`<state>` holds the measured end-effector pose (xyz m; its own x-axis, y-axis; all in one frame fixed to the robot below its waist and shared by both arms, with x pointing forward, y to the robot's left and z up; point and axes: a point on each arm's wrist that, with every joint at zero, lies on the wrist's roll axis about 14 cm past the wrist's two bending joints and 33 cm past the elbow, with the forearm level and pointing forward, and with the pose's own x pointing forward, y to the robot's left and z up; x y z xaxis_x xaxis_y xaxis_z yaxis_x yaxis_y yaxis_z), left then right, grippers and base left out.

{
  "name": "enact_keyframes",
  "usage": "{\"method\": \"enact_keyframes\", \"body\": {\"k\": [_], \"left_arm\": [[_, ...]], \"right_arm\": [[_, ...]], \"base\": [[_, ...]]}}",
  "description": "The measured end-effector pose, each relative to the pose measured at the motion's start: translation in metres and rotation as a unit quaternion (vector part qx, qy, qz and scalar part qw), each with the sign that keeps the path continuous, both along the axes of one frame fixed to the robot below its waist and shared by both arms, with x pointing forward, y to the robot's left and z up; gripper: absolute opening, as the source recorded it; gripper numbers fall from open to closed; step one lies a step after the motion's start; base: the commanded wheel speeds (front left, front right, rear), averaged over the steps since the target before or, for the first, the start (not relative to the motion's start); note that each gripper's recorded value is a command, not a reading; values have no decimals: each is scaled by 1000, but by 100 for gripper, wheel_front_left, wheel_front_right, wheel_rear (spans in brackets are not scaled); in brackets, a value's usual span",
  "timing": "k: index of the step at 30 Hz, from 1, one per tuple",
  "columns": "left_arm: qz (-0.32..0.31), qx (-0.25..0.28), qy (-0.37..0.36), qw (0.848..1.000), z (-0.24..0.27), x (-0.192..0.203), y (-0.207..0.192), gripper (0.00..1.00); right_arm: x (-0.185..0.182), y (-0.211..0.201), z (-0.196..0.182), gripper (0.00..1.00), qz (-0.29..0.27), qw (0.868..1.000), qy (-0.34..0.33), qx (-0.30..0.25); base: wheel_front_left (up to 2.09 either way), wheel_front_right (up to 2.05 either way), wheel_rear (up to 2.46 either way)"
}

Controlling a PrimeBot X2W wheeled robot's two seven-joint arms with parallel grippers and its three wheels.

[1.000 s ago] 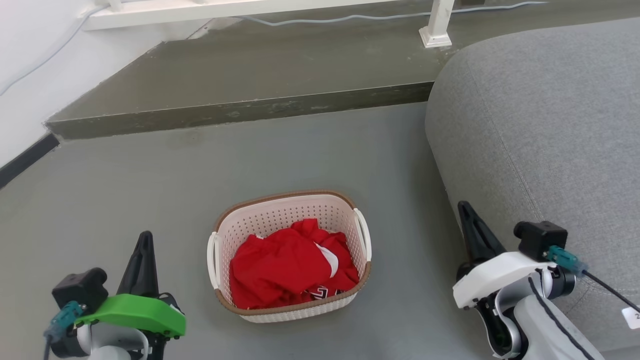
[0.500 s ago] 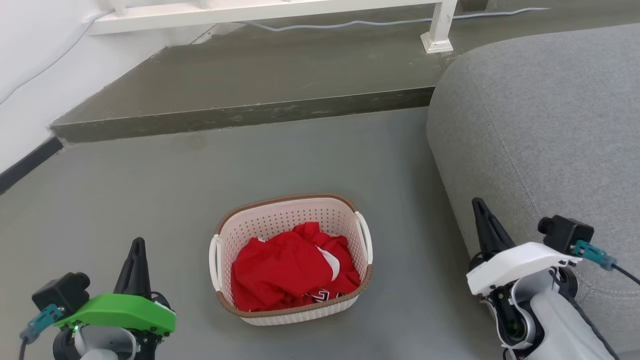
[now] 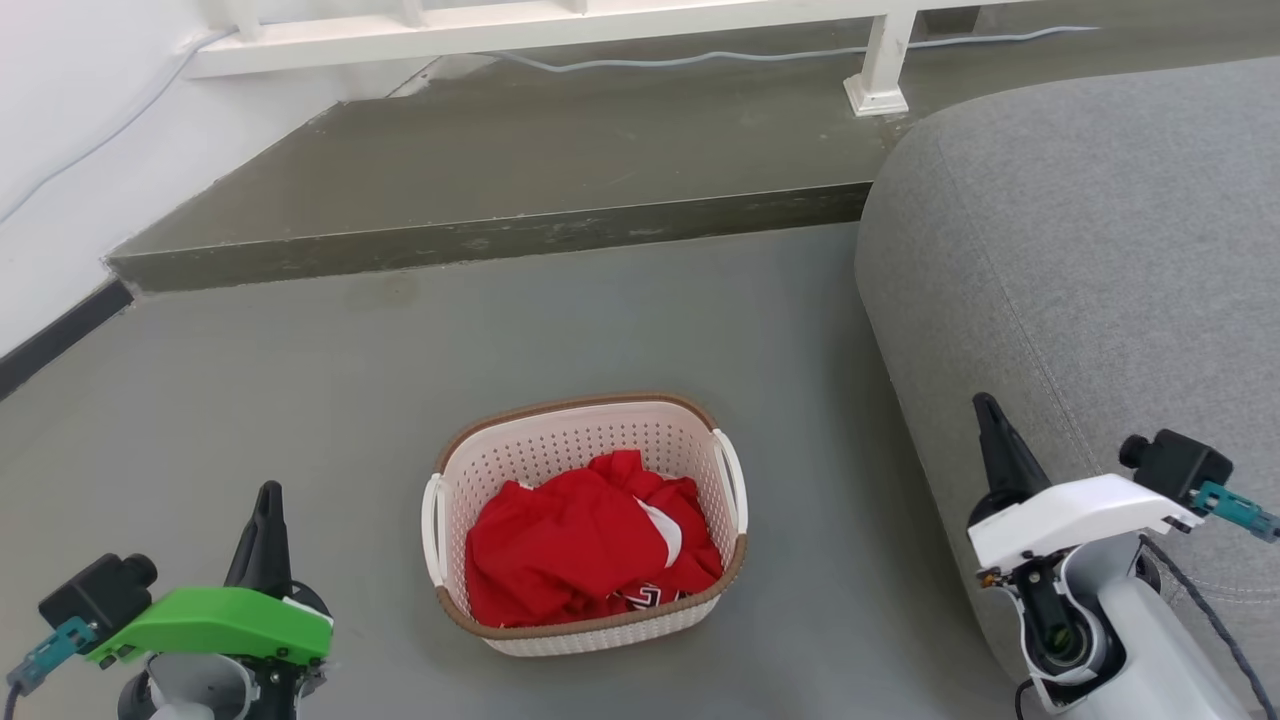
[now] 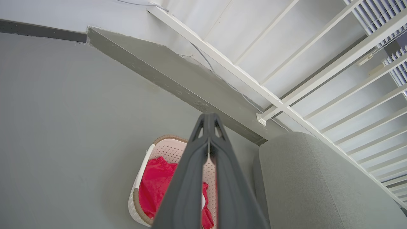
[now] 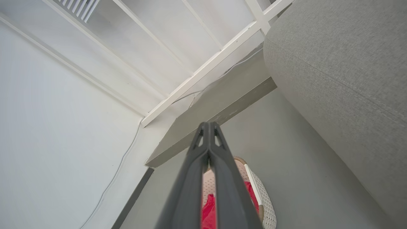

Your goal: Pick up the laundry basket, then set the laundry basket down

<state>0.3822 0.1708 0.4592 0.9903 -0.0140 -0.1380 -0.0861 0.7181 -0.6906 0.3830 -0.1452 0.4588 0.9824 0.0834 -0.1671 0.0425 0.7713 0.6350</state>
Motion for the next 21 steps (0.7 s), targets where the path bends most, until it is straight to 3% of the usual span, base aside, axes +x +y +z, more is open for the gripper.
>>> {"method": "enact_keyframes", "body": {"k": [21], "left_arm": [[21, -125, 11, 992, 1, -3, 7, 0]], "right_arm": [[2, -18, 5, 0, -40, 989, 12, 141]], "base": [[0, 0, 0]]}}
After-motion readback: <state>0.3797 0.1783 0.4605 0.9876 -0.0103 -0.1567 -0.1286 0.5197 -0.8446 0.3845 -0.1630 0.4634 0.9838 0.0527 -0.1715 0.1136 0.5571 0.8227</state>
